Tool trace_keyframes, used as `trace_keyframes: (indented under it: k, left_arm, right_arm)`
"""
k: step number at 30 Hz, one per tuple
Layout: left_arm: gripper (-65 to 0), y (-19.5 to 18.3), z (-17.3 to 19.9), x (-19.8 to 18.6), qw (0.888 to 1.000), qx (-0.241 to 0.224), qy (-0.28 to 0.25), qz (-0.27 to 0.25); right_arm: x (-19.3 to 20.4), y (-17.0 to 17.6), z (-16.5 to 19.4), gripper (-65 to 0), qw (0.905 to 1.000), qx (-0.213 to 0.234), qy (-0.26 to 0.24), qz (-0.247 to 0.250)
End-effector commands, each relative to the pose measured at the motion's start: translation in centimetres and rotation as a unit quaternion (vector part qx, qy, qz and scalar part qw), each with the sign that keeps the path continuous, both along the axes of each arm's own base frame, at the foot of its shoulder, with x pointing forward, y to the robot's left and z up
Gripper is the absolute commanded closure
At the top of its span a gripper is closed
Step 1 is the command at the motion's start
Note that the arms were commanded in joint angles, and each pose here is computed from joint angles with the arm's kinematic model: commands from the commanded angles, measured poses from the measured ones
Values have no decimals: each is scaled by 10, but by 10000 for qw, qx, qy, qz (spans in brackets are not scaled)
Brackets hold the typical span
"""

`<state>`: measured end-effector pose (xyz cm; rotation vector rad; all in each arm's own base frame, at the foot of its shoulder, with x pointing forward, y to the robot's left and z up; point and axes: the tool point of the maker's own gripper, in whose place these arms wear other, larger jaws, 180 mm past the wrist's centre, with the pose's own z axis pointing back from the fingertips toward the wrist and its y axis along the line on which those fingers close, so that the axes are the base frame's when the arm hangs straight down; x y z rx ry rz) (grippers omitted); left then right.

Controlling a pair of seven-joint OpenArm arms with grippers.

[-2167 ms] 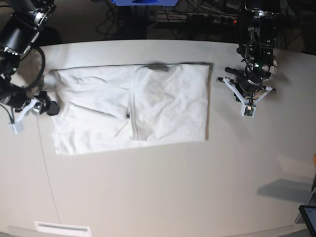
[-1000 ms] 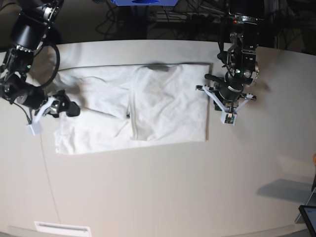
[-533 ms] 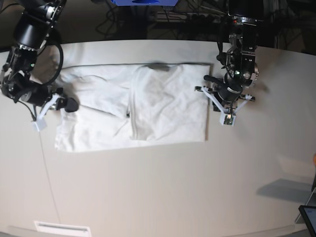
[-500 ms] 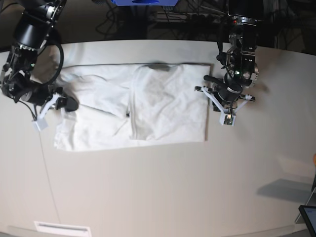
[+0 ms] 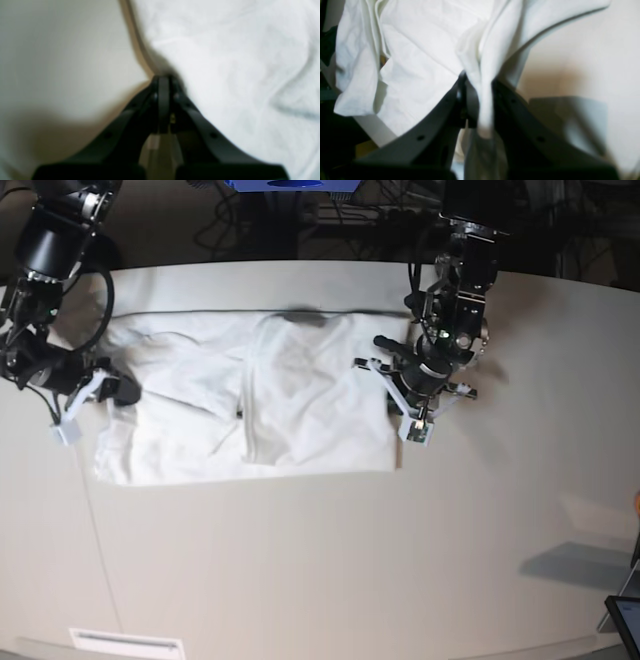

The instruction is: Fold the T-shirt properly

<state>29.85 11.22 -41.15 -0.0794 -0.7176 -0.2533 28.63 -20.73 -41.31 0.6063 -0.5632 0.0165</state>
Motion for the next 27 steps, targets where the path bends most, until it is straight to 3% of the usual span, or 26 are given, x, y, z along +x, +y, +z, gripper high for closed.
trace_keyframes:
  k: [1, 6, 15, 22, 27]
  left_arm:
    - [-2, -11, -5, -7, 9995, -140, 258, -115]
    - [-2, -25, -2, -6, 9992, -296, 229, -129]
    - [-2, -71, 0, -11, 9961, -408, 240, -742]
    - [-2, -95, -10, -5, 9940, -528, 397, -877]
    - [-2, -107, -9, -2, 9926, -553, 391, -1008]
  right_arm:
    - [9, -13, 11, -3, 9997, -145, -192, -52]
    - [9, -28, 16, -3, 9992, -314, -225, -80]
    - [13, -60, 29, -3, 9969, -704, -325, -132]
    - [20, -56, 62, -3, 9899, -1100, -887, 84]
    - [28, -52, 92, -3, 9866, -1185, -1072, -325]
